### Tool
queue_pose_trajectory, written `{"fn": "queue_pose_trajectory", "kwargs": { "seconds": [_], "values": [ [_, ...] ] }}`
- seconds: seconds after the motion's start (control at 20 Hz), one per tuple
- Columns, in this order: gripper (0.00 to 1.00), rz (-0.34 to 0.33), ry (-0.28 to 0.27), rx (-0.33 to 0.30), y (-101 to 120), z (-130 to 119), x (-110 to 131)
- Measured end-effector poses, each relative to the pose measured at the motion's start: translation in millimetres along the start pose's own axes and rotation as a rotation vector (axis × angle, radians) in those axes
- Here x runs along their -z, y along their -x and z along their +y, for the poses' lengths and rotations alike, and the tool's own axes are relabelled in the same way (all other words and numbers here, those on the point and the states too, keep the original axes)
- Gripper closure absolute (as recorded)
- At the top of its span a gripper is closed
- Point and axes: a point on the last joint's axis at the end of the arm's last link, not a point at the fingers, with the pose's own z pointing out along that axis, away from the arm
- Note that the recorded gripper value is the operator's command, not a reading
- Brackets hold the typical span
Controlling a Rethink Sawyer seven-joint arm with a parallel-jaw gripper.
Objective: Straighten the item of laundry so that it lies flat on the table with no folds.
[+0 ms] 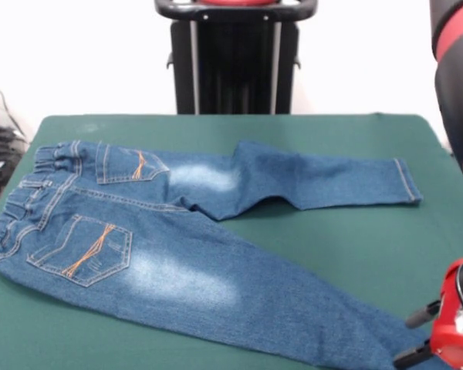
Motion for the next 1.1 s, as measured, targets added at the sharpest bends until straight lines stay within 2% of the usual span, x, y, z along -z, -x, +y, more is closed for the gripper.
{"fn": "queue_pose_trajectory", "kwargs": {
  "seconds": [0.45, 1.1],
  "values": [
    [0.0, -0.003, -0.004, -0.001, -21, -12, -16],
    [0.0, -0.021, 0.015, -0.031, -25, -21, -20]
  ]
}}
